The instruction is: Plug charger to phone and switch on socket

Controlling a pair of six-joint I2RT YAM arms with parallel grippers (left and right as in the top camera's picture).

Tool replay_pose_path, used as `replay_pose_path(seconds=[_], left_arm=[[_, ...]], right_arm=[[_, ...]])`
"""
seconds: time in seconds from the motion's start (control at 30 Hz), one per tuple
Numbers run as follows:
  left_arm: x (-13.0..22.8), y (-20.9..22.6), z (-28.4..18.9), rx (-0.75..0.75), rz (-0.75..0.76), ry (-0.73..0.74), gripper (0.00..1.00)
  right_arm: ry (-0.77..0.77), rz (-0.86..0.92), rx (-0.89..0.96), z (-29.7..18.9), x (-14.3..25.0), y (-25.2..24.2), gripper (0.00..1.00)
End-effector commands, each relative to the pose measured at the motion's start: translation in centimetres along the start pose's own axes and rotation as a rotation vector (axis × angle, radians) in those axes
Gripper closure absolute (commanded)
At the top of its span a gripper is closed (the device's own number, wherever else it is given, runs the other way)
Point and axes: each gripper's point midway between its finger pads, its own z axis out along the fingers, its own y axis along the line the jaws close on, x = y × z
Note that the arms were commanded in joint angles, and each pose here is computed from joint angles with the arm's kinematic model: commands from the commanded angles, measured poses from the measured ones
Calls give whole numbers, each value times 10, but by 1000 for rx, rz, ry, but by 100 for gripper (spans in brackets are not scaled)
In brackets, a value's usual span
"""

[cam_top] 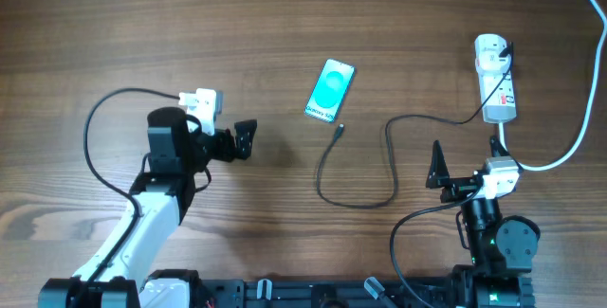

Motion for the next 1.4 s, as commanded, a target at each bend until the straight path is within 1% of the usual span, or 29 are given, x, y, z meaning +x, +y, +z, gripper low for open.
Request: replay_pose_path(seconds=[0.0, 0.17, 0.33, 0.47, 0.6, 0.9, 0.97, 1.03, 1.1, 1.23, 1.3, 1.37], left_arm=[[35, 6, -3, -38, -125, 51, 0], [67, 9, -8, -54, -138, 84, 0], [88, 8, -19, -58, -128, 54, 0], [102, 15, -32, -118, -184, 6, 0], [116, 17, -40, -139, -185, -2, 0], [96, 20, -61, -193, -150, -107, 0], [76, 19, -72, -206, -106, -205, 0], [49, 11, -86, -190, -18, -334, 0], [31, 4, -99, -189, 65, -424, 0], [10, -1, -118, -237, 220, -537, 0], [2, 4, -128, -285, 222, -586, 0], [1, 8, -130, -309, 217, -595, 0]], right_arm=[[-14, 12, 0, -1, -3, 0, 0], [-14, 12, 0, -1, -3, 0, 1], [-14, 12, 0, -1, -3, 0, 0], [-14, 12, 0, -1, -3, 0, 0], [-14, 12, 0, -1, -3, 0, 0], [-14, 12, 0, -1, -3, 0, 0], [-14, 12, 0, -1, -3, 0, 0], [-14, 12, 0, -1, -3, 0, 0], [-14, 12, 0, -1, -3, 0, 0], [-14, 12, 0, -1, -3, 0, 0], [-14, 12, 0, -1, -3, 0, 0], [-14, 12, 0, -1, -3, 0, 0]])
